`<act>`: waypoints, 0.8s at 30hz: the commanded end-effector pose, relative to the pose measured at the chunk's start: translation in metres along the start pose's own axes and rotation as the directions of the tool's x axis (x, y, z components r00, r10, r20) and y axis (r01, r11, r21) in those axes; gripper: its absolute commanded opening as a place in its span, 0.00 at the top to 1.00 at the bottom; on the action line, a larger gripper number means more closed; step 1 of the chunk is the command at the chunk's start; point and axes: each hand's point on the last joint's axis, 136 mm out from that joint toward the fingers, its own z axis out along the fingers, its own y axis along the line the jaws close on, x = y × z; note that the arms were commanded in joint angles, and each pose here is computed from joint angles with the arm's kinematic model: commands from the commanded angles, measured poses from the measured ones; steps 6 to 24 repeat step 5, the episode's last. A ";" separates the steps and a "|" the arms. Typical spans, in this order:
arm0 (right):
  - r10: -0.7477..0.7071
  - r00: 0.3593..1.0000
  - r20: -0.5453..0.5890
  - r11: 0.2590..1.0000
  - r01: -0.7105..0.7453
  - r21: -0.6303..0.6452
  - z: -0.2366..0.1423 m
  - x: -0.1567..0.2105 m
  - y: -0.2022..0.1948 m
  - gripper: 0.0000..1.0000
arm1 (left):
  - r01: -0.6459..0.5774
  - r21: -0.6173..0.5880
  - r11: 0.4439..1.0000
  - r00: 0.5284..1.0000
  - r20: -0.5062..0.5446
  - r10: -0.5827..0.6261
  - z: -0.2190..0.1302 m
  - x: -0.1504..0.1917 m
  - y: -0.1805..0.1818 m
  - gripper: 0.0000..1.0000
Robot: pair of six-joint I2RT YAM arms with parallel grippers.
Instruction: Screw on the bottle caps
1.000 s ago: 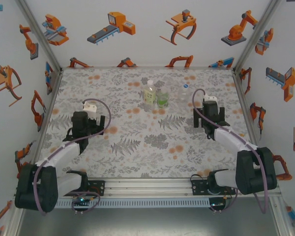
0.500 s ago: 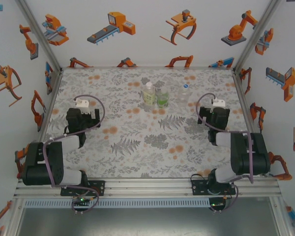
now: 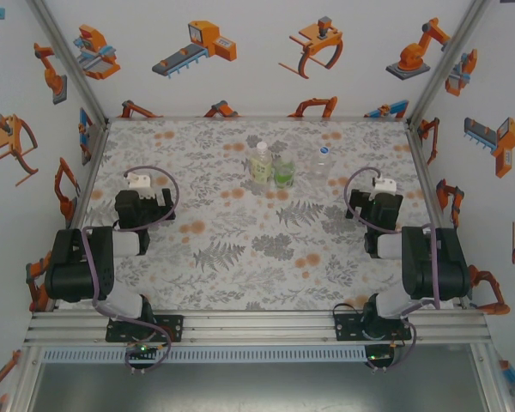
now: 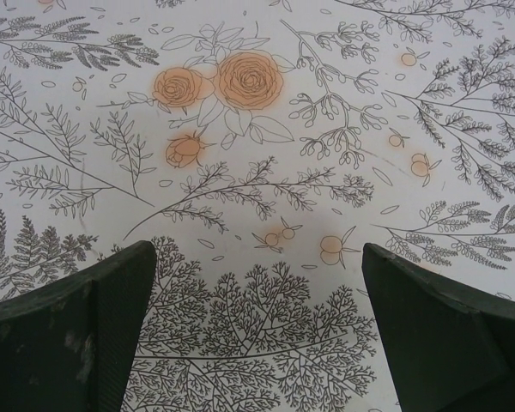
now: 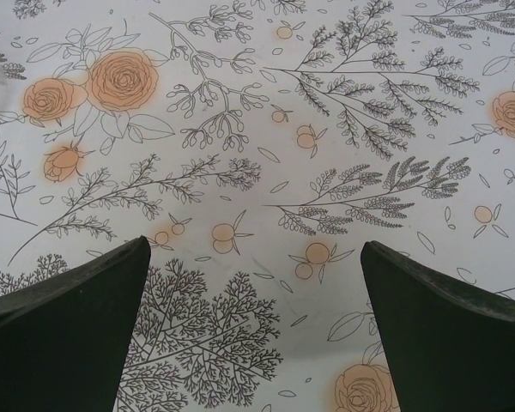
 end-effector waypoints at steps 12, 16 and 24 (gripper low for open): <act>0.023 0.998 0.060 1.000 -0.023 -0.002 0.001 -0.019 0.000 0.01 | 0.020 0.013 1.000 0.999 0.040 -0.020 -0.001 -0.011 -0.001 0.03; 0.023 0.998 0.060 1.000 -0.023 -0.002 0.001 -0.019 0.000 0.01 | 0.020 0.013 1.000 0.999 0.040 -0.020 -0.001 -0.011 -0.001 0.03; 0.023 0.998 0.060 1.000 -0.023 -0.002 0.001 -0.019 0.000 0.01 | 0.020 0.013 1.000 0.999 0.040 -0.020 -0.001 -0.011 -0.001 0.03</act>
